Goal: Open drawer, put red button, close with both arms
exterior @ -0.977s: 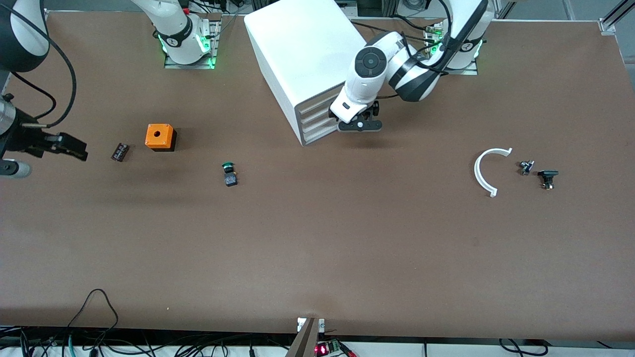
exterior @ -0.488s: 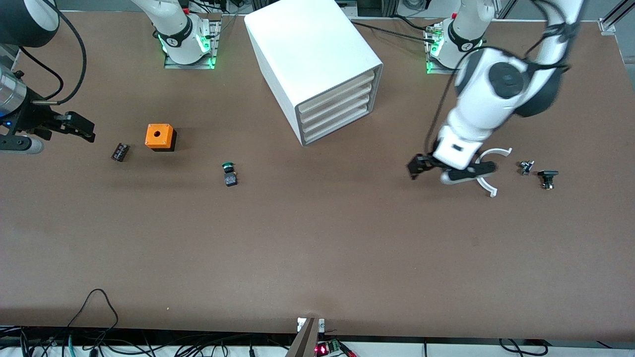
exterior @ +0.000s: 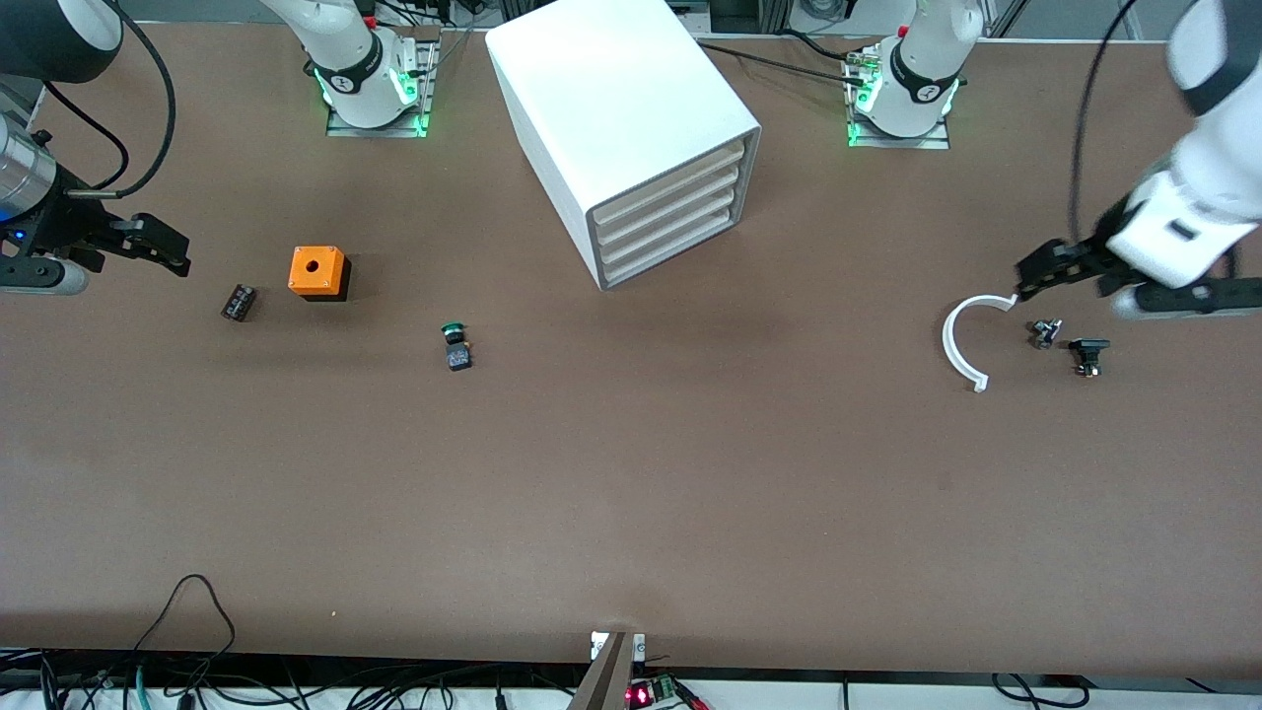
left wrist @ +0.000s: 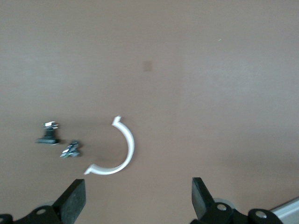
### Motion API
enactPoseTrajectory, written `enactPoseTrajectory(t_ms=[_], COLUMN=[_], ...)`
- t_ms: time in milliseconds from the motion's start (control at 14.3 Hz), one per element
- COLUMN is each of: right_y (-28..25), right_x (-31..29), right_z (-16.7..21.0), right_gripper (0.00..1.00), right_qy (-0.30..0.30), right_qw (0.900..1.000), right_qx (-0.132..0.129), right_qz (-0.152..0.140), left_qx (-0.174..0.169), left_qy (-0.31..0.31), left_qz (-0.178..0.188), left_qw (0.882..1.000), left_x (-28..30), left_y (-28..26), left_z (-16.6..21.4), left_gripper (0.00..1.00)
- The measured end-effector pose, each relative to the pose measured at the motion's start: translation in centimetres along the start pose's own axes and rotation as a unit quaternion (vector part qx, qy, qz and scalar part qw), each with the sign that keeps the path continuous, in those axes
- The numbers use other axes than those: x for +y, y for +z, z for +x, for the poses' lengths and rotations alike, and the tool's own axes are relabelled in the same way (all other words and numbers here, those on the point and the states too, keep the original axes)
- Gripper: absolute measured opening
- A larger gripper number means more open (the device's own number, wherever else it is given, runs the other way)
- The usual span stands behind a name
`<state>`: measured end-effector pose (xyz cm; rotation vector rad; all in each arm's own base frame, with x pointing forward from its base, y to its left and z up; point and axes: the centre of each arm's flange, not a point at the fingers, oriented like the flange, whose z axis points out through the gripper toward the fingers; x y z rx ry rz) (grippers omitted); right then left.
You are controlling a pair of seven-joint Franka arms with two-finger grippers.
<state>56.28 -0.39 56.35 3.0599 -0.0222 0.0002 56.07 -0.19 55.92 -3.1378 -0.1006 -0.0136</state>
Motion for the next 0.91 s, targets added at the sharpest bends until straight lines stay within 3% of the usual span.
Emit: enactPoseTrajectory(t_ms=[907], right_y=[-0.4], right_x=[-0.1], right_z=[0.2], right_gripper=[1.0], right_qy=[0.002], right_qw=[1.0], right_qx=[0.011], right_qz=[0.008], left_qx=[-0.027], left_qy=[0.013], left_qz=[0.011], left_qw=[0.999], left_x=[-0.9], left_y=[-2.1], left_z=[-1.5], left_gripper=[1.0])
